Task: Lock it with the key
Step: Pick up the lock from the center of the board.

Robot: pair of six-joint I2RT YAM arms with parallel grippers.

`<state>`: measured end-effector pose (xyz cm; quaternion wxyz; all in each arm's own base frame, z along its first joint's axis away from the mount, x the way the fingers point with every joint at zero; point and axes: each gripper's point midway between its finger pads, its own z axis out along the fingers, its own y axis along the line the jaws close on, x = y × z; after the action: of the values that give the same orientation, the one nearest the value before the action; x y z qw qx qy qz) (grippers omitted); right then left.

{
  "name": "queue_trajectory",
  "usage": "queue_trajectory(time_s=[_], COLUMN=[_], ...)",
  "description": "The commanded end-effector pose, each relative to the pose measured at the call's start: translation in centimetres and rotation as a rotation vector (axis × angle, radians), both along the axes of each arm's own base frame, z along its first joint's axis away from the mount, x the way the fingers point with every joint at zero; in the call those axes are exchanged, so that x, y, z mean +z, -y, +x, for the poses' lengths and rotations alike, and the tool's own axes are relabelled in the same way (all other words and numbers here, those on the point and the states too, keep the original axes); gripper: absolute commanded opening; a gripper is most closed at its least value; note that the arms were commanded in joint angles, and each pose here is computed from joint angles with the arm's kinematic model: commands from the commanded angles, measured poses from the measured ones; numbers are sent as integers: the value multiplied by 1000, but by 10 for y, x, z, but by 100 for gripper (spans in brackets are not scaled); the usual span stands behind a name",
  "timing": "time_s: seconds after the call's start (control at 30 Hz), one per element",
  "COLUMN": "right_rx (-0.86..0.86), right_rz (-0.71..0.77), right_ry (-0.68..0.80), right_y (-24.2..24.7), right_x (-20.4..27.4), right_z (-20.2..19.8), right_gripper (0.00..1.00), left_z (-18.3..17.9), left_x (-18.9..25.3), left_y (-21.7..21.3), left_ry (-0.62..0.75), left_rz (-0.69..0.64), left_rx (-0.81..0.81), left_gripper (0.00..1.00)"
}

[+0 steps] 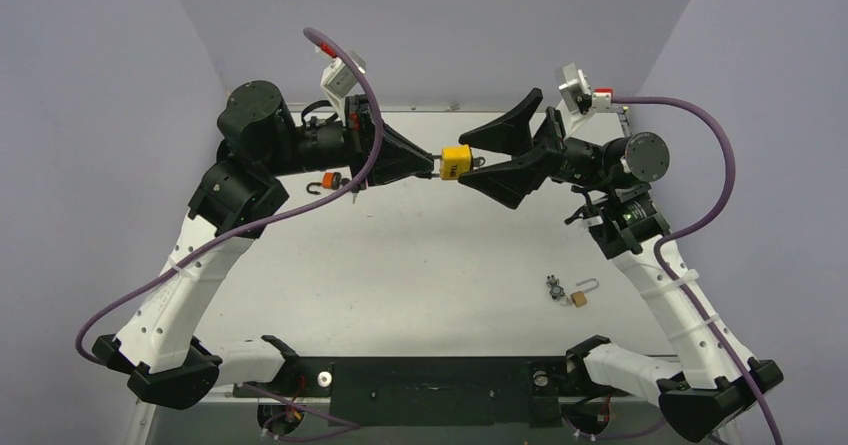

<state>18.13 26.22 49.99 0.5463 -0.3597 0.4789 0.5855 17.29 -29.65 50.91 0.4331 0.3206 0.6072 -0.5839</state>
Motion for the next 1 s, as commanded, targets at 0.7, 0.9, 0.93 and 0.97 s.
queue_trajectory(time_s=[0.7, 0.9, 0.93, 0.97], right_rx=[58, 55, 53, 52], right_rz=[28, 34, 35, 35], right_ry=[63, 58, 57, 55], right_y=[-7, -7, -8, -8], right_x=[16, 17, 16, 16], right_z=[-26, -27, -26, -26], right_gripper=[35, 36, 35, 33], left_z=[-15, -13, -13, -12], left_x=[37, 34, 33, 32], left_y=[-9, -8, -7, -7], left_ry=[107, 99, 97, 95], left_rz=[-109, -104, -104, -101], left_rx=[-38, -43, -43, -45], left_gripper=[0, 0, 0, 0])
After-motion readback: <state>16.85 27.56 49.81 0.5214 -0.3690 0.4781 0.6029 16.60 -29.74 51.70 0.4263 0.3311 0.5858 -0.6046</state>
